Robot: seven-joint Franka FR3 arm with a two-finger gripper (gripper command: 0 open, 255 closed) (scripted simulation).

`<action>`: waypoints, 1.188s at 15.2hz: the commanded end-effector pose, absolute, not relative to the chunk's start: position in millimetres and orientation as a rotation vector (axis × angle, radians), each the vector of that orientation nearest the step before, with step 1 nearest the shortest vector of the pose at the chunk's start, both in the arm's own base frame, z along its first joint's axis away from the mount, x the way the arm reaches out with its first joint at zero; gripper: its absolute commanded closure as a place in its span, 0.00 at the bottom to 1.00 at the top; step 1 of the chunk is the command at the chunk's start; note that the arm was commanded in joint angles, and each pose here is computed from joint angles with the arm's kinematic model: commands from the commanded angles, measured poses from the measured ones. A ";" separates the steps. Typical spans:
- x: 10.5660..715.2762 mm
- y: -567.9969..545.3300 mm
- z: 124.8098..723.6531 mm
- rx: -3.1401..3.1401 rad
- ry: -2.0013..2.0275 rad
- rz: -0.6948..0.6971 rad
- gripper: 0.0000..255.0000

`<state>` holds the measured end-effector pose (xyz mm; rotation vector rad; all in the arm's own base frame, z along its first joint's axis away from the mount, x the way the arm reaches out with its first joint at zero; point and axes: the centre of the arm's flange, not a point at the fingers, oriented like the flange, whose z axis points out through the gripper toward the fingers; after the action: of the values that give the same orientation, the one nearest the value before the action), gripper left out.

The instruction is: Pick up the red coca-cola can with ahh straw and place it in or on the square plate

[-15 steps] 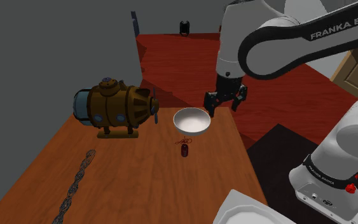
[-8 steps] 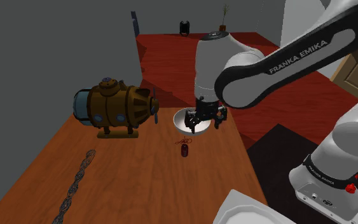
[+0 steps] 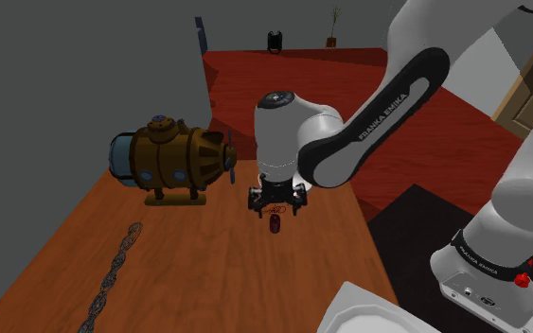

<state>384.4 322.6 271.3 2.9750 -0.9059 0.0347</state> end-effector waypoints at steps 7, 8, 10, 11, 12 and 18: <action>389.7 325.6 224.6 2.968 -0.931 0.039 0.00; 389.7 325.5 221.6 2.968 -0.931 0.039 0.00; 389.7 325.5 221.6 2.968 -0.931 0.039 0.00; 389.7 325.5 221.6 2.968 -0.931 0.039 0.00; 389.7 325.5 221.6 2.968 -0.931 0.039 0.00; 389.7 325.5 221.6 2.968 -0.931 0.039 1.00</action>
<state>389.9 325.9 222.1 2.9693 -0.9307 0.0402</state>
